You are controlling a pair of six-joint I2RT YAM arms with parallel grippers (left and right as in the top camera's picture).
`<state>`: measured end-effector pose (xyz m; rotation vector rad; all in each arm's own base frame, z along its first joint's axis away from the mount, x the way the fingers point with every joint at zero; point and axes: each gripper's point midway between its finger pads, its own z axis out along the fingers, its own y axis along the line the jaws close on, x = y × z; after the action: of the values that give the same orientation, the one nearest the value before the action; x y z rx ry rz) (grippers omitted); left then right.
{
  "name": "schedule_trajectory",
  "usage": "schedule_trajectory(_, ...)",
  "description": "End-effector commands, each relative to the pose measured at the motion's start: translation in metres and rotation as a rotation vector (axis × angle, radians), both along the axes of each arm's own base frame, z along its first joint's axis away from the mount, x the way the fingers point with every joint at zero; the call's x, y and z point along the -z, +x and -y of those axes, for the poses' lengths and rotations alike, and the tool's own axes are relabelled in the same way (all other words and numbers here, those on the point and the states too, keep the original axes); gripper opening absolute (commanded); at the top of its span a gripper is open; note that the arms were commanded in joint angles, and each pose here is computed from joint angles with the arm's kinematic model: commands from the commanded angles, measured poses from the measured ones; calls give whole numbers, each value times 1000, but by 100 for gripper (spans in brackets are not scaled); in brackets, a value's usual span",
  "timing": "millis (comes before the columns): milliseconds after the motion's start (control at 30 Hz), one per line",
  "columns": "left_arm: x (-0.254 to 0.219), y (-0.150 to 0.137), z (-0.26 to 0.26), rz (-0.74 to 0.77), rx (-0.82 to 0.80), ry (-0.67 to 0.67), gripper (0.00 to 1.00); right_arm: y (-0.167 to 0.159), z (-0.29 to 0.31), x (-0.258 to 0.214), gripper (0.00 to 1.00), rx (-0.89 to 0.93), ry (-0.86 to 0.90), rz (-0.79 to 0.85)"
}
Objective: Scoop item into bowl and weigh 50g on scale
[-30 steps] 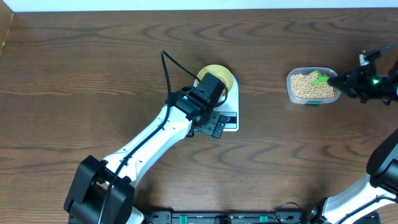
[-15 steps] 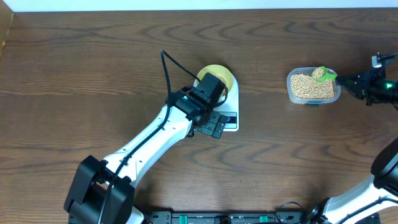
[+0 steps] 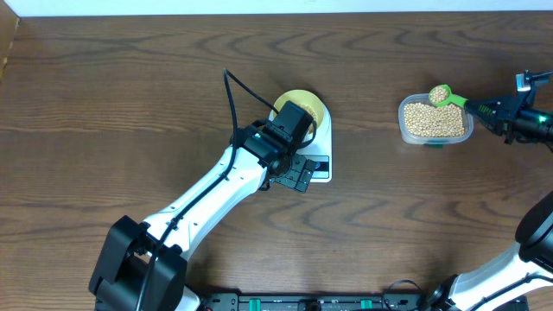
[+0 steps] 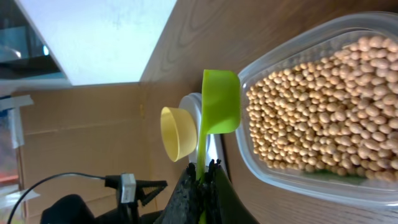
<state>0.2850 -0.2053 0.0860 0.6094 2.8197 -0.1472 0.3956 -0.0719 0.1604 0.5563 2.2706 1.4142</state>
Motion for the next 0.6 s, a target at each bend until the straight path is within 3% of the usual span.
schedule_trajectory(0,1,0,-2,2,-11,10,98,2,-5,-9,1,-21,58,66)
schedule_trajectory(567,1,0,-2,2,-11,10,98,6,-22,-13,1,-65,78,87)
